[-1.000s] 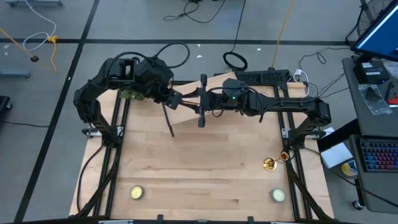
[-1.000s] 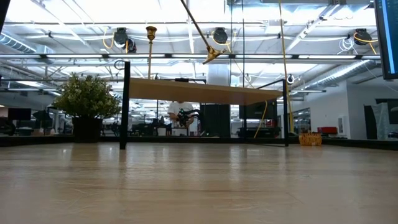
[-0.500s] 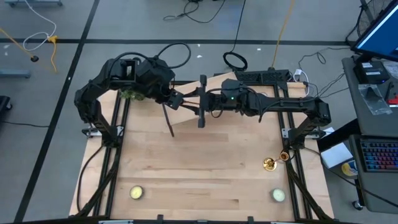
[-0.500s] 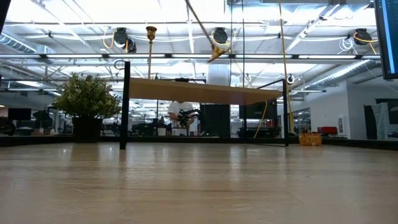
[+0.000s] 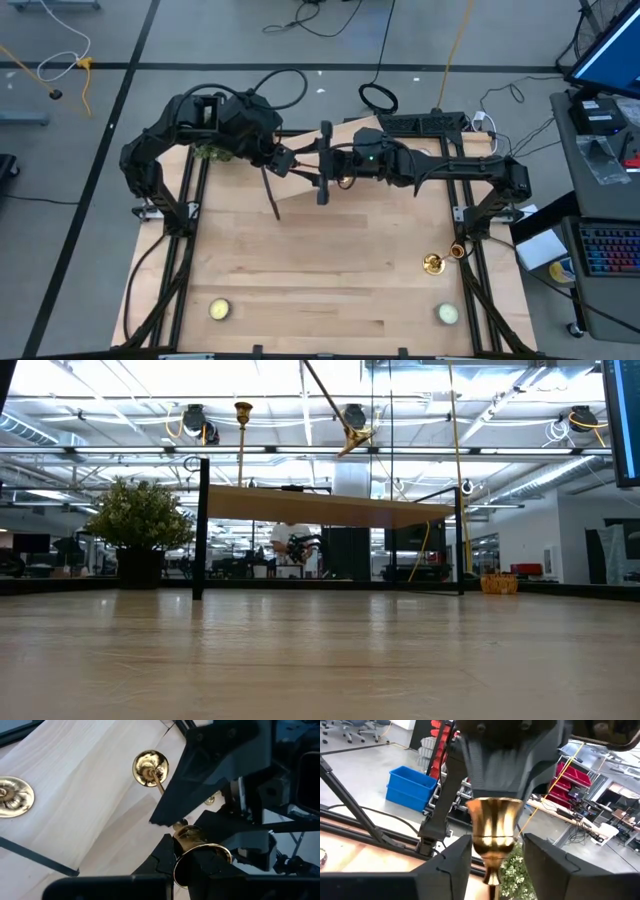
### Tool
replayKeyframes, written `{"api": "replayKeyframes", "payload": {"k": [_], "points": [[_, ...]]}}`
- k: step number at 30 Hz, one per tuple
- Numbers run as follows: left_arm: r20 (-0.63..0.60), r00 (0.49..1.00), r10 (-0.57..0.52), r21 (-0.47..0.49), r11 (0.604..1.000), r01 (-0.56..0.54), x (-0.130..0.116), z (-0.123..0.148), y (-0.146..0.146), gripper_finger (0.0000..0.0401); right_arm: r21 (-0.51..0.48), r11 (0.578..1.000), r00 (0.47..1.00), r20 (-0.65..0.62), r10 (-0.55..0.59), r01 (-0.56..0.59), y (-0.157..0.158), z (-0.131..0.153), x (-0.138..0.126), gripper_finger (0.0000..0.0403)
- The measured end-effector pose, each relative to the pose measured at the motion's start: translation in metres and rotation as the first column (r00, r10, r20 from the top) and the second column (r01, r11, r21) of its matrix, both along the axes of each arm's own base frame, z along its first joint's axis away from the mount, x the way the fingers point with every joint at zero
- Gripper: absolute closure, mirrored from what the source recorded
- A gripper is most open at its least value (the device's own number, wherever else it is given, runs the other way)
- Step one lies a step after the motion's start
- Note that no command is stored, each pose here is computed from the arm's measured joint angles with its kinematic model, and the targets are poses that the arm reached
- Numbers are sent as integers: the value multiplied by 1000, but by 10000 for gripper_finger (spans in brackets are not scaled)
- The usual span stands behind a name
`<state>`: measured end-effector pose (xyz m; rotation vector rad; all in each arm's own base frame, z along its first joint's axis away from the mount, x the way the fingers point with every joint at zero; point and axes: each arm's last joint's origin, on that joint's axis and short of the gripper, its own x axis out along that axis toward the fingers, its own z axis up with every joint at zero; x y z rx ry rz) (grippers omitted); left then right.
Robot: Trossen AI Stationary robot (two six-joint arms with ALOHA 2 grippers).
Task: Pick & Place candle stick holders
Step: Put the left gold candle holder on the shelf aligned with gold candle holder
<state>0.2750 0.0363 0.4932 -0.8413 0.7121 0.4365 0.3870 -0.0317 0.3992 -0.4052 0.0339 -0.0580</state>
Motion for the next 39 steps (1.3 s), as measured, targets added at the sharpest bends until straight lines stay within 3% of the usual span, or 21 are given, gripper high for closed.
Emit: {"api": "replayKeyframes", "payload": {"k": [12,22,32,39], "points": [[-35,999,-3,-12,1000,3,13,-9,3,386,0,1000,1000,-10,-15,15,0,-1,0,304],[-22,1000,-8,-9,1000,7,11,-7,3,384,-1,999,999,-6,-45,45,-1,0,0,306],[-2,999,-42,-9,999,42,10,-5,2,304,20,999,999,1,-47,47,-1,0,0,308],[28,998,-61,-24,998,62,4,0,2,306,26,999,999,14,-46,46,-1,3,-1,308]]}}
